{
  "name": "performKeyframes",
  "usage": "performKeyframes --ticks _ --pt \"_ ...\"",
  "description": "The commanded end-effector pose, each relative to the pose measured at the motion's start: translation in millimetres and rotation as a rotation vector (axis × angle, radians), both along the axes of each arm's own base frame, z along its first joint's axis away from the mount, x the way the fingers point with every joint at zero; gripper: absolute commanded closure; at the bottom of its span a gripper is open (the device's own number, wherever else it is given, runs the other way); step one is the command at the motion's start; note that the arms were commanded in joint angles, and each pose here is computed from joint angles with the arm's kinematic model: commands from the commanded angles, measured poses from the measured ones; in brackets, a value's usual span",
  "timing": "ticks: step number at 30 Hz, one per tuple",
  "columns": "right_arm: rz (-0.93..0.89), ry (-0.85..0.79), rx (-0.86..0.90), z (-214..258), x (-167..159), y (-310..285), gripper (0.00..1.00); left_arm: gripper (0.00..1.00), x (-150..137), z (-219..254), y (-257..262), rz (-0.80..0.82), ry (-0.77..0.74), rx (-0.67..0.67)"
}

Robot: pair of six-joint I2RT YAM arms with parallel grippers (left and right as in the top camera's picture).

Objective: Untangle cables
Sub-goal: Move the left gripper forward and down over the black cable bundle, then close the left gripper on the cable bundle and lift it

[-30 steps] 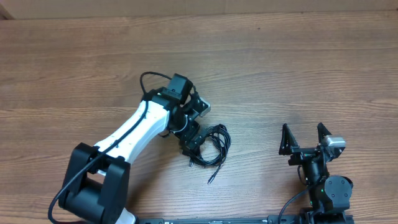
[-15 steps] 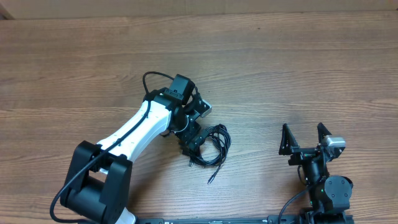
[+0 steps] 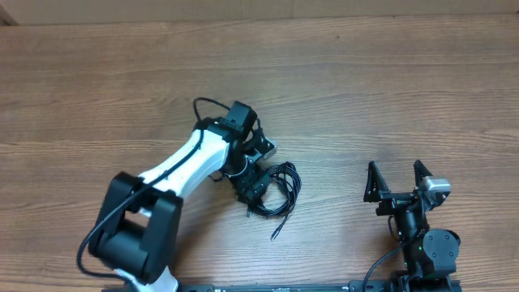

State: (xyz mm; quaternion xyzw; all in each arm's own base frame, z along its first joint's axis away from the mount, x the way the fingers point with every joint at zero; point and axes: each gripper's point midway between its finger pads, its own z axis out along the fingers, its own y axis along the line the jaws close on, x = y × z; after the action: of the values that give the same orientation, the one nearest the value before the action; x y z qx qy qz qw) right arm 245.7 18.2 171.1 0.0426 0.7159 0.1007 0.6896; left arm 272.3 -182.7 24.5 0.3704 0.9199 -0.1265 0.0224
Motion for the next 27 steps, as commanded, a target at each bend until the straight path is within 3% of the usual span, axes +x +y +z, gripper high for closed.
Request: performKeyframes --ticks 1,16,21,25,27 --pt "-0.009 -0.005 -0.004 -1 0 -2 0.0 0.0 -5 -22 -11 -0.047 0.042 0.016" --pt "-0.009 -0.005 -0.004 -1 0 -2 0.0 0.0 6 -23 -28 -0.072 -0.024 -0.015" --pt "-0.009 -0.005 -0.004 -1 0 -2 0.0 0.0 16 -29 -3 0.065 -0.078 0.159" --pt "-0.009 -0.005 -0.004 -1 0 -2 0.0 0.0 18 -30 -2 0.083 -0.09 0.174" --pt "-0.009 -0.005 -0.003 -1 0 -2 0.0 0.2 17 -30 -2 0.084 -0.088 0.174"
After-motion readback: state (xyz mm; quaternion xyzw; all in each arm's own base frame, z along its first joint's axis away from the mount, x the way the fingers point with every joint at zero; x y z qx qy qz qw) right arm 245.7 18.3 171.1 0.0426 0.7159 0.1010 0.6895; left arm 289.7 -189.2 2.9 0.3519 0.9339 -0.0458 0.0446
